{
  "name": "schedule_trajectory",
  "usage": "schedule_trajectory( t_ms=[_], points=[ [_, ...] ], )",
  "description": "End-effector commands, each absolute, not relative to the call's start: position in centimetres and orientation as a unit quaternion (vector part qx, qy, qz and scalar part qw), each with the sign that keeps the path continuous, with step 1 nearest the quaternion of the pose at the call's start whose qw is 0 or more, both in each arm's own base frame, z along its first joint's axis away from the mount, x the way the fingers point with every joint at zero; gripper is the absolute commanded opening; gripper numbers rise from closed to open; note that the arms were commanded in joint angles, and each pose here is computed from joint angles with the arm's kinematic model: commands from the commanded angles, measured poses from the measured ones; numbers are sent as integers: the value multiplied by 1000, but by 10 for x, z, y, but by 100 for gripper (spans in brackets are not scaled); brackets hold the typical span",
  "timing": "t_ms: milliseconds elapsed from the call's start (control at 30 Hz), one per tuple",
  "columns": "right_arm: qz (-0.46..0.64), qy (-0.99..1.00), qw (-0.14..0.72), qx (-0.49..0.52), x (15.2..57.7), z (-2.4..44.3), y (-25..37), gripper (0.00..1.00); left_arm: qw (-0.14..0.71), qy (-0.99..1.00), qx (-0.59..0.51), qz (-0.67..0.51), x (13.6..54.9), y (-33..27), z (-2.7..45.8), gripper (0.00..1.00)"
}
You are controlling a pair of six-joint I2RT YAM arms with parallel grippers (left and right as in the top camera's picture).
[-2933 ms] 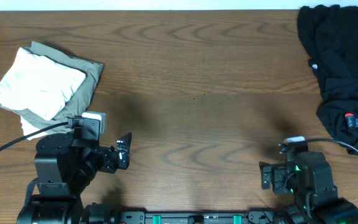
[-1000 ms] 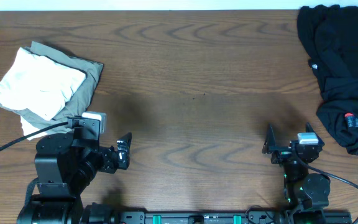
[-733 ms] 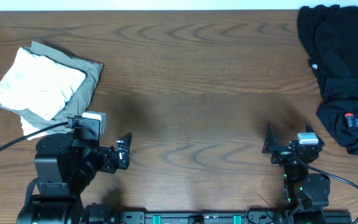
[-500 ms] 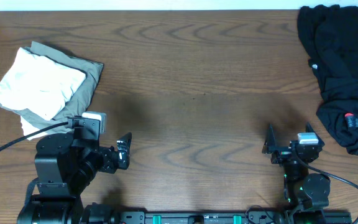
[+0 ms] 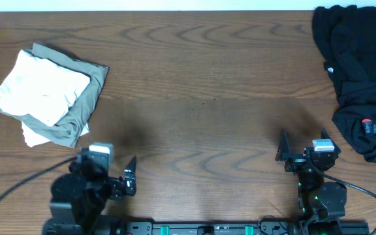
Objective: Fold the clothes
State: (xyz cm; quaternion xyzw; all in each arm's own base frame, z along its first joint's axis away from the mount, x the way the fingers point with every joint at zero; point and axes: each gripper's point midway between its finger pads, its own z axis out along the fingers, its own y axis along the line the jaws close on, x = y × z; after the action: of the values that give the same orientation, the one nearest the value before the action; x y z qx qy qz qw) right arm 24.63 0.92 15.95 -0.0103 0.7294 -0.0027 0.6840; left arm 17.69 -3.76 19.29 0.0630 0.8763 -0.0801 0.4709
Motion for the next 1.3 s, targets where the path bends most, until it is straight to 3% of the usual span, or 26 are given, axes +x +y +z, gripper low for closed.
schedule_trajectory(
  t_ms=[0, 433, 767, 1267],
  points=[
    [-17, 729, 684, -4, 246, 159, 3, 99, 502, 860, 62, -65, 184, -34, 168, 98],
    [-17, 729, 684, -4, 246, 159, 3, 99, 725, 688, 23, -31, 246, -20, 187, 98],
    [-17, 729, 684, -4, 246, 159, 3, 99, 650, 759, 27, -26, 243, -20, 137, 98],
    [-17, 729, 684, -4, 246, 159, 3, 99, 642, 766, 27, -25, 244, -20, 132, 98]
  ],
)
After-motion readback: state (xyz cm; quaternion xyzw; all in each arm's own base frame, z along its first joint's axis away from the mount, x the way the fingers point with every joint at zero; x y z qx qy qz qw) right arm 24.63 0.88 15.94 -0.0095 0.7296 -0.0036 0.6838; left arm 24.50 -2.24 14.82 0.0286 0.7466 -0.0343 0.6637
